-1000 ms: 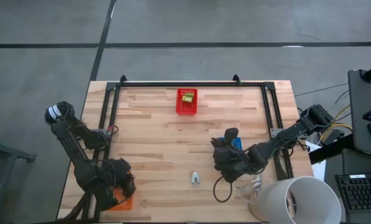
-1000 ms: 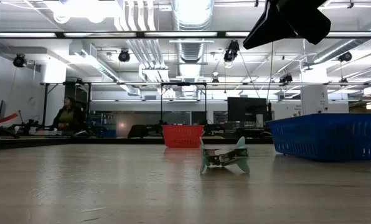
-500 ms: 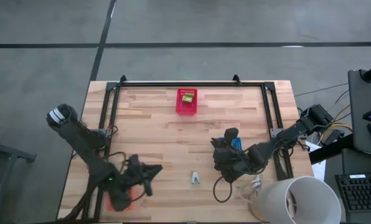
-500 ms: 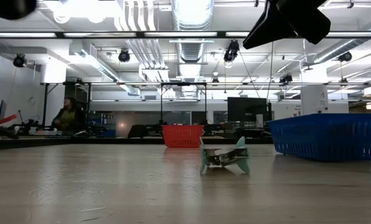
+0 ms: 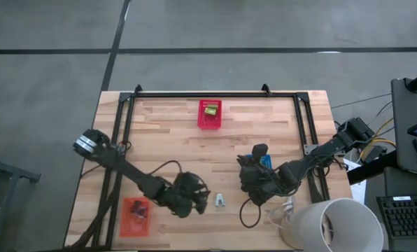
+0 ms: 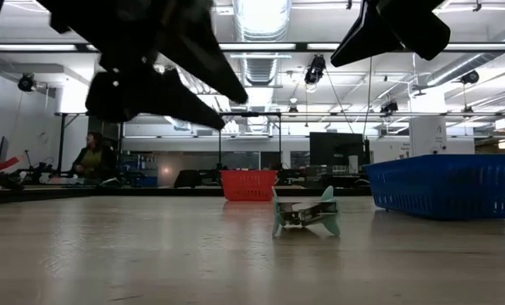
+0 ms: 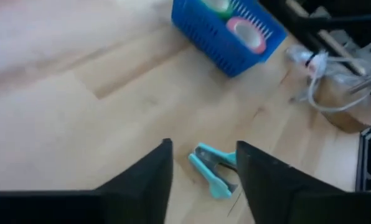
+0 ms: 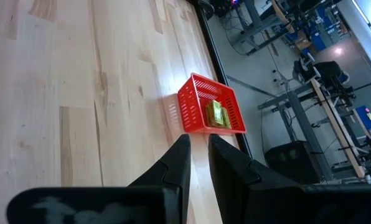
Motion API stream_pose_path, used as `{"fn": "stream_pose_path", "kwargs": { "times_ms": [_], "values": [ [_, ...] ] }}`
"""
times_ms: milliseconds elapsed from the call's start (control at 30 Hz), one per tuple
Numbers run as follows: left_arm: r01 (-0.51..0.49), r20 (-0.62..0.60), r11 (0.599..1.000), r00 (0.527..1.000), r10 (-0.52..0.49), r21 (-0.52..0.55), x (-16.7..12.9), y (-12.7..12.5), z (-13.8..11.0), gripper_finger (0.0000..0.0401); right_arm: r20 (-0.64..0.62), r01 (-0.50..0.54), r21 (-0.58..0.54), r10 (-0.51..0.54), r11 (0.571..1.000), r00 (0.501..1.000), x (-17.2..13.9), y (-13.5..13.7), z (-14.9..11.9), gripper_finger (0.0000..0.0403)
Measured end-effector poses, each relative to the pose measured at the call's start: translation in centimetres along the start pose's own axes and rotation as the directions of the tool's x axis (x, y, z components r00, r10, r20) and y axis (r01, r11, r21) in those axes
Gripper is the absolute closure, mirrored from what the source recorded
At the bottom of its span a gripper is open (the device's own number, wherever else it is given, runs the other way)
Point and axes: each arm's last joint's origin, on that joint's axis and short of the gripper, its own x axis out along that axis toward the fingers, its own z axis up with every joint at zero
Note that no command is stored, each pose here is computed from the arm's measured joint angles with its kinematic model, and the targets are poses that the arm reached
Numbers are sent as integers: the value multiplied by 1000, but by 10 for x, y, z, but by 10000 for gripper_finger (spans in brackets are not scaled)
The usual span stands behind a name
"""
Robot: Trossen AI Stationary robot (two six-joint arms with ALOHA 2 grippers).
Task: Pick and place Stapler, Stapler remover, tape
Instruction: Put the blue staple remover into the orange bin
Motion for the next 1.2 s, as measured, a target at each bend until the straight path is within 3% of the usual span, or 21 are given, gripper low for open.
{"fn": "stream_pose_path", "kwargs": {
  "times_ms": [133,300,667,900,1200],
  "values": [
    [-8,-70,1000,997,6,-24,21,-3,-4,194,-1,0,0,0,1000,1000,0,0,0,351],
    [-10,-92,1000,996,8,-26,38,-13,-13,188,-3,0,-2,0,1000,1000,0,1,-1,351],
    [-33,-160,999,987,31,-10,64,-16,-35,188,-3,0,-2,0,1000,1000,0,1,-2,351],
    [-37,-194,999,981,31,-27,63,-15,-38,189,-3,0,-3,0,1000,1000,0,1,-2,351],
    [-36,-193,999,981,31,-23,63,-14,-38,224,-3,0,-3,0,1000,1000,0,1,-2,351]
  ]
}}
